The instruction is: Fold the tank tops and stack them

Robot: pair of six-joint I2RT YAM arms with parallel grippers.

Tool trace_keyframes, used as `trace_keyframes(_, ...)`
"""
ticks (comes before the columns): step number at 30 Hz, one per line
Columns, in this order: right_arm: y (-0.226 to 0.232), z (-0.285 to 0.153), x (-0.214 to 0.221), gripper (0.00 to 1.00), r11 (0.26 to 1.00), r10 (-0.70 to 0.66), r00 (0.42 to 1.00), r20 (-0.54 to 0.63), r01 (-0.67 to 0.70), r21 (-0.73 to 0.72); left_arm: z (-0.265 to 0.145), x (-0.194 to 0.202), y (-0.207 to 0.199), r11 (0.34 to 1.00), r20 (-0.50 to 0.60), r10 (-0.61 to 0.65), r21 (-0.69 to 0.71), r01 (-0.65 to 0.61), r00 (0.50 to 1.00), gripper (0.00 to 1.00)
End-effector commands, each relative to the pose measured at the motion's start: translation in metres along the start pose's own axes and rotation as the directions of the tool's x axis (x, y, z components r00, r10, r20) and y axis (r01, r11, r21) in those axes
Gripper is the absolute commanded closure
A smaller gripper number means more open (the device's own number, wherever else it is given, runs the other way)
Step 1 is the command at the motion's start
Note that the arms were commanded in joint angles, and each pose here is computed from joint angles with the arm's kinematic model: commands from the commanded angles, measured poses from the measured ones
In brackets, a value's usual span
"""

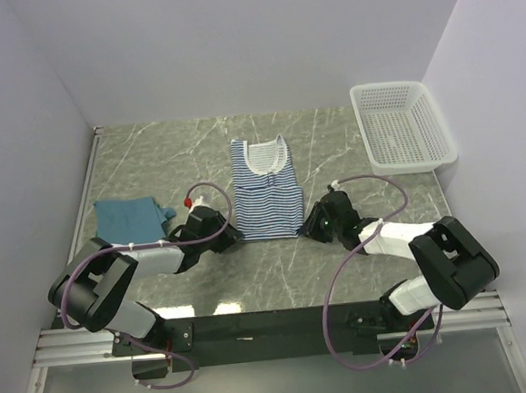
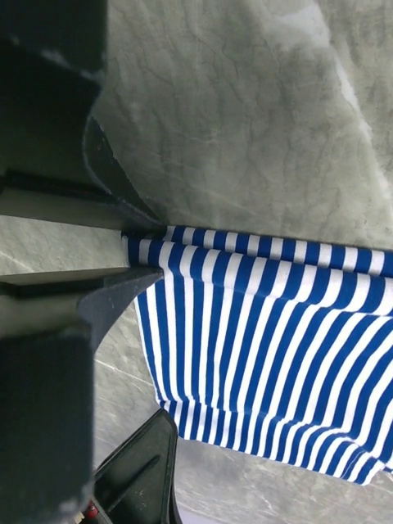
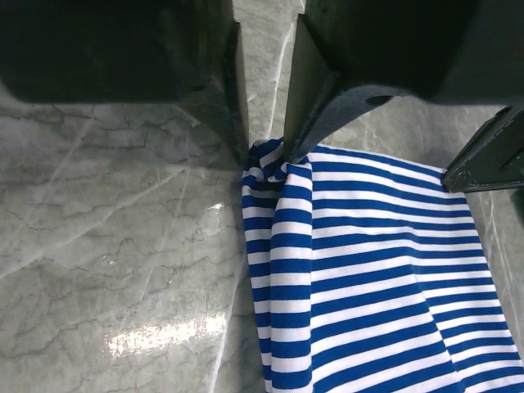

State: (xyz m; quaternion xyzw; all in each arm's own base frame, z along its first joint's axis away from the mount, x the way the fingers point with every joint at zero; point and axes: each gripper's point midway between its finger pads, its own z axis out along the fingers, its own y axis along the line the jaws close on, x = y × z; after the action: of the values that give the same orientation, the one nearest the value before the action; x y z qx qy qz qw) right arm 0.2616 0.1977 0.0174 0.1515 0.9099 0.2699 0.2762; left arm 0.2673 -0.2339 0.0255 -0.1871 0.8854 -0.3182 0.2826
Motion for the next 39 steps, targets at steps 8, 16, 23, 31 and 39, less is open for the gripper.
trace_keyframes(8, -0.028, -0.017, 0.017, 1.0, 0.994, -0.034, 0.999, -0.004, 0.034, 0.105, -0.016, 0.026, 0.02, 0.995, -0.068, 0.07, -0.073, -0.075, 0.995, 0.99)
trace_keyframes(16, -0.027, -0.067, 0.056, 1.0, 0.997, -0.079, 0.997, 0.025, 0.078, 0.029, -0.065, 0.063, 0.014, 0.997, -0.1, 0.08, -0.012, -0.082, 0.992, 0.99)
trace_keyframes(23, -0.001, -0.119, 0.067, 1.0, 0.992, -0.036, 0.998, 0.055, 0.042, -0.119, -0.121, 0.08, -0.005, 0.995, -0.097, 0.076, 0.068, -0.07, 0.992, 0.99)
trace_keyframes(31, 0.038, -0.149, 0.026, 1.0, 0.98, -0.161, 0.977, 0.141, 0.175, -0.094, -0.147, 0.038, -0.06, 0.986, 0.03, 0.109, 0.123, -0.112, 0.994, 0.99)
trace_keyframes(39, 0.075, -0.13, -0.036, 1.0, 0.977, -0.184, 0.967, 0.176, 0.199, -0.073, -0.125, -0.019, -0.093, 0.98, 0.106, 0.136, 0.131, -0.149, 0.985, 0.99)
